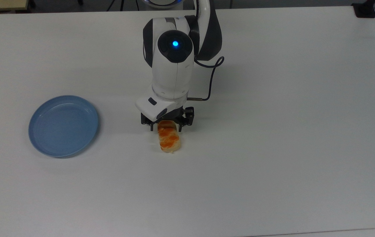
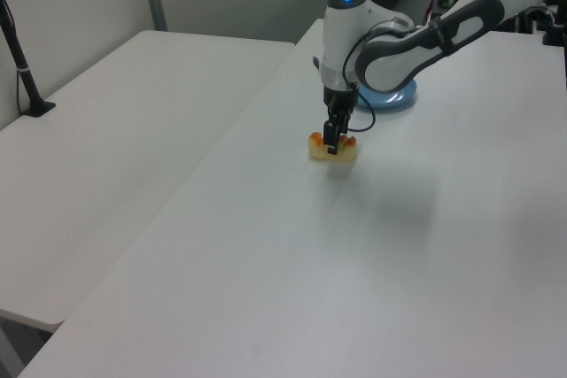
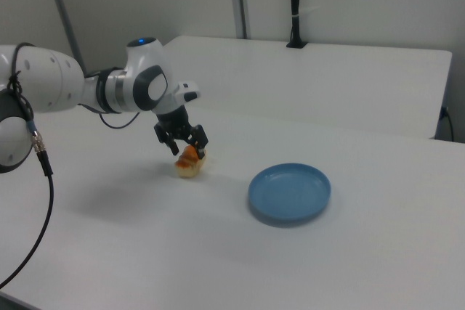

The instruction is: Put the bread on the table

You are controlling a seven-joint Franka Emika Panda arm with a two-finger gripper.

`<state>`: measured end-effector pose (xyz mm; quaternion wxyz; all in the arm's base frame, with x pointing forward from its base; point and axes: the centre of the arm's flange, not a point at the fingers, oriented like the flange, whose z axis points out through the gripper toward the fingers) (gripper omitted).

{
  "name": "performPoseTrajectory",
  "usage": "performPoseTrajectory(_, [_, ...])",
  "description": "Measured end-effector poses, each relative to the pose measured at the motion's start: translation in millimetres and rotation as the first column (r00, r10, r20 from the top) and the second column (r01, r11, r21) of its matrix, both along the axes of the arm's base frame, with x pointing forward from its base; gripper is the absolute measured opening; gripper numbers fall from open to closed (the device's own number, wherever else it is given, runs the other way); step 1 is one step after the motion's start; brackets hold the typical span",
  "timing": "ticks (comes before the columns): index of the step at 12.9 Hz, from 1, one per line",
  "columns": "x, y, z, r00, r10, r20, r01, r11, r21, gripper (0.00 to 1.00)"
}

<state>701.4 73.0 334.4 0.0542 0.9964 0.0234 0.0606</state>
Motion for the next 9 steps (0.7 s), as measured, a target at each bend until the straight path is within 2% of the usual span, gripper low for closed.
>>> performPoseTrajectory(1, [-2, 2, 22, 1.0, -0.001, 0.0, 0.001, 1.0, -0.002, 1.0])
performPoseTrajectory(4, [-26, 13, 104, 1.0, 0.0, -0.022, -0.001, 1.0, -0.011, 1.0])
performPoseTrajectory(7, [-65, 4, 192, 0.999, -0.021, -0.03, 0.02, 1.0, -0.016, 1.0])
performPoseTrajectory(9, [-89, -5, 230, 0.999, -0.03, -0.044, 0.03, 1.0, -0.002, 1.0])
